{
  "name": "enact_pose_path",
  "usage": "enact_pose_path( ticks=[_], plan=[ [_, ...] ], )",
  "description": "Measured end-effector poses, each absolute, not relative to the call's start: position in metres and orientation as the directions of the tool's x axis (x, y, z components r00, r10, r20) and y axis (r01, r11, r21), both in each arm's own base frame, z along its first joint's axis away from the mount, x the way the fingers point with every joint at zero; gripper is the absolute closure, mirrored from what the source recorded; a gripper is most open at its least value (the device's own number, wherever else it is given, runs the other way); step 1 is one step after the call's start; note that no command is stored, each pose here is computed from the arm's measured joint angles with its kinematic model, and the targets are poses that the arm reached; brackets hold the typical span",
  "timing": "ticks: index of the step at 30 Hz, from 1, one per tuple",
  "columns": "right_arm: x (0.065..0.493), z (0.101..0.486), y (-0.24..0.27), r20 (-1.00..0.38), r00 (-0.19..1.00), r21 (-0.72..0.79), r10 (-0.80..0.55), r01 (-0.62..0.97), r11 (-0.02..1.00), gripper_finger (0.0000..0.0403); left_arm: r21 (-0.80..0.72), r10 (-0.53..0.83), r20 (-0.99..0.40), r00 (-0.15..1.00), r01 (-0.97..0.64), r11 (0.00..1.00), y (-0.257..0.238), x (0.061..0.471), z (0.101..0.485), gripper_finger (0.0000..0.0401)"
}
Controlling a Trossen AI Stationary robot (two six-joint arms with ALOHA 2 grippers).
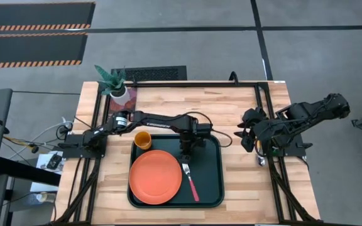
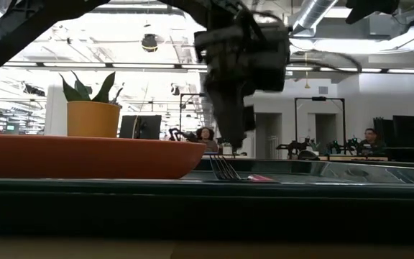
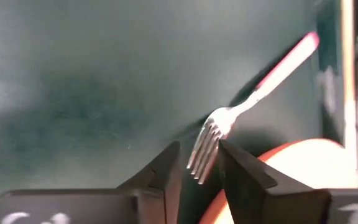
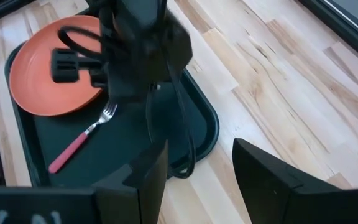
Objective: Pick and place plate/cup/fork/spoon on tray
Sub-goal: Put the pink fork on the black serving tray
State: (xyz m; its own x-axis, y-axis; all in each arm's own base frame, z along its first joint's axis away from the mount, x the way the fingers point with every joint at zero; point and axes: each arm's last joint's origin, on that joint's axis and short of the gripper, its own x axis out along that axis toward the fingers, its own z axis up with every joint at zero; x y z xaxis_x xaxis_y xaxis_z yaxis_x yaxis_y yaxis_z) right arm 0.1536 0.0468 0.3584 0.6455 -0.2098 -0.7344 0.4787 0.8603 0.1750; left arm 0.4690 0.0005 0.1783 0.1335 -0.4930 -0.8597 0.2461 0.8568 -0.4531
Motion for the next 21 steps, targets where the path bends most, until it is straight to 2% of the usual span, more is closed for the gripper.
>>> enact_pose_path(
  ticks=[7,11,14,19,21],
  plan=[
    [0.169,0.339,0.053,-0.804,0.540,0.082,-0.249,0.515,0.853,0.0198,-0.465,-0.498,-0.854,0.149,0.208,0.860,0.025,0.461,0.259,0.0297],
    [0.185,0.315,0.061,-0.836,0.515,0.069,-0.190,0.442,0.894,0.0198,-0.491,-0.508,-0.841,0.188,0.131,0.861,0.038,0.426,0.302,0.0304],
    [0.204,0.296,0.063,-0.836,0.541,0.115,-0.093,0.339,0.934,0.0198,-0.459,-0.455,-0.853,0.257,0.045,0.887,0.044,0.397,0.341,0.0308],
    [0.250,0.276,0.052,-0.761,0.641,0.231,0.100,0.123,0.965,0.0198,-0.360,-0.297,-0.821,0.488,-0.039,0.932,0.036,0.361,0.403,0.0312],
    [0.267,0.264,0.046,-0.750,0.638,0.267,0.172,0.055,0.962,0.0198,-0.335,-0.237,-0.782,0.576,-0.068,0.940,0.028,0.348,0.425,0.0312]
  ],
)
